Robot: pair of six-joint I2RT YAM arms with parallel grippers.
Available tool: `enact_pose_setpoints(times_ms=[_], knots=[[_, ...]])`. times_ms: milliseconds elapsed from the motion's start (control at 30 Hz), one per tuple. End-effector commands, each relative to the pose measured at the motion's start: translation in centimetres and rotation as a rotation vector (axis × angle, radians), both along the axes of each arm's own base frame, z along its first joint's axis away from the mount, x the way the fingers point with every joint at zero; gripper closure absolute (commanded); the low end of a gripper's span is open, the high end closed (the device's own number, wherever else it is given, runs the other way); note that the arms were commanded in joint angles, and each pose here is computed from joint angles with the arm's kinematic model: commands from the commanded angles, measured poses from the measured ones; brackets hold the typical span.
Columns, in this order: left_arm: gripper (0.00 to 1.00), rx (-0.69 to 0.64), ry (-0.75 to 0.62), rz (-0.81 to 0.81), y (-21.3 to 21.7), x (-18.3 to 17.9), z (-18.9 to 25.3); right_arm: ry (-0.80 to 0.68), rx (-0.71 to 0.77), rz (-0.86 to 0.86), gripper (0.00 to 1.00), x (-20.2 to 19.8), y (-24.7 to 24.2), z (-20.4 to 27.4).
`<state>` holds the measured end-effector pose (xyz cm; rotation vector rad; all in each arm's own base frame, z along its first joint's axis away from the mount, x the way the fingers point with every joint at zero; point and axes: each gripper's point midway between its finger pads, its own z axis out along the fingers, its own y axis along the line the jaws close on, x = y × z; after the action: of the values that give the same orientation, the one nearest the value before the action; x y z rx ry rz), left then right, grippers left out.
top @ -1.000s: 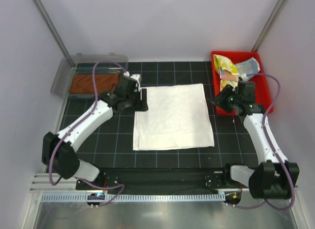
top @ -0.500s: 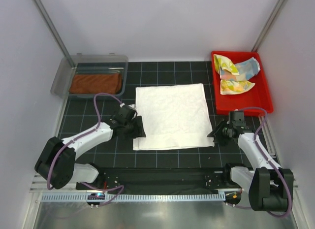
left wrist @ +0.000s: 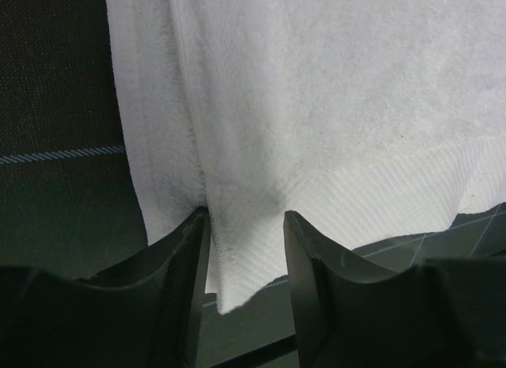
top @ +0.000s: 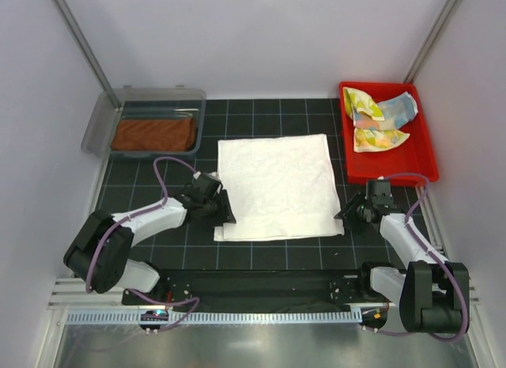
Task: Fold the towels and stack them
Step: Fold the towel
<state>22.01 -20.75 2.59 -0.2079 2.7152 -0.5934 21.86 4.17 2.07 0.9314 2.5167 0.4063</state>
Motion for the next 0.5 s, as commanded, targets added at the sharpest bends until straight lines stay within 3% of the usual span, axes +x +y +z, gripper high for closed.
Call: enact_pose_setpoints(times_ms=[0,167,200,300,467], knots=[[0.56,-0.011,-0.009,0.006,-0.4,0.4,-0.4,-0.051,-0.040,-0.038,0.50,1.0,-0.9,0.3],[0.73,0.054,0.002,0.014,0.5,0.5,-1.4,-0.066,-0.032,-0.030,0.50,1.0,-0.7,0.2],[0.81,0.079,0.008,0.018,0.8,0.5,-1.6,-0.044,-0.020,-0.027,0.50,0.6,-0.4,-0.3],[0.93,0.126,0.016,0.017,1.6,0.4,-1.9,-0.031,0.022,-0.018,0.49,0.2,0.3,-0.6],[0.99,0.139,-0.008,0.025,2.0,0.7,-1.1,-0.069,0.016,-0.049,0.41,-0.2,0.1,0.2]])
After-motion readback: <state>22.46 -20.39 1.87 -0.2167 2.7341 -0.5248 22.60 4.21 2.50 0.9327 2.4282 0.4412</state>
